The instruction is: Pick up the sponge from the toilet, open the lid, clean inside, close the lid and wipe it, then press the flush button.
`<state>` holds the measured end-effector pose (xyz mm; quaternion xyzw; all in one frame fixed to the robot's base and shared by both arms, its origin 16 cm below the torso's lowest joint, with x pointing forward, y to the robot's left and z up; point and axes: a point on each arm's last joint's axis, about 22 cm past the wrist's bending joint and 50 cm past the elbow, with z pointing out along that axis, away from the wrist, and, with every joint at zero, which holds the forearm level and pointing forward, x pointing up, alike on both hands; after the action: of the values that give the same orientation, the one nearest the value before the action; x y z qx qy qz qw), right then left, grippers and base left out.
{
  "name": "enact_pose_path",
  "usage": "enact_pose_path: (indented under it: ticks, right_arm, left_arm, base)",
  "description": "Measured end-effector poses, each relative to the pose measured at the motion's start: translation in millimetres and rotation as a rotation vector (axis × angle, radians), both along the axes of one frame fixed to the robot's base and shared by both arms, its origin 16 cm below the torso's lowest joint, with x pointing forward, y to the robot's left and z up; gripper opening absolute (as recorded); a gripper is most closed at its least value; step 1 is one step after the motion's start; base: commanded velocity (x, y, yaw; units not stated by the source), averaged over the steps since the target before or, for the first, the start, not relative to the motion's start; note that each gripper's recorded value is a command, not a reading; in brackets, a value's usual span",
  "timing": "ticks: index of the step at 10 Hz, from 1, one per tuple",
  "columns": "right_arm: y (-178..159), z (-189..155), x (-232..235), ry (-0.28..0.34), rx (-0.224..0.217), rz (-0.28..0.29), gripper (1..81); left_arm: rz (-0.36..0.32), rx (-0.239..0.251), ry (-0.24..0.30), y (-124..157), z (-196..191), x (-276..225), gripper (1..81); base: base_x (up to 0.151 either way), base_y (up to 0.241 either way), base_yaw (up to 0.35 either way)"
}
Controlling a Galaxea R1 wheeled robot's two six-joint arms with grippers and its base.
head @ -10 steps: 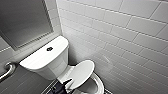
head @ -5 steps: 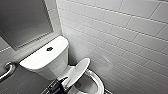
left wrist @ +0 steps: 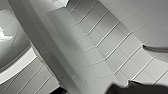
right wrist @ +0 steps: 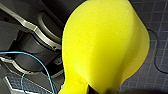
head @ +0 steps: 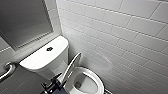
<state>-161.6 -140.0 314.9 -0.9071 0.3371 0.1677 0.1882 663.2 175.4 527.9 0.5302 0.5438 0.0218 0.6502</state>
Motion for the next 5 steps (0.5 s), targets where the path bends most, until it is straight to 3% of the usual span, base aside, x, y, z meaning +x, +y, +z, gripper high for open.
enact_pose_path:
  ticks: [5]
  right_arm:
    - [3.3, -0.4, 0.5, -0.002, 0.001, -0.001, 1.0]
  left_arm:
    - [0.074, 0.209, -0.010, 91.2, -45.8, 11.5, 81.1]
  base:
    - [0.000, 0.000, 0.000]
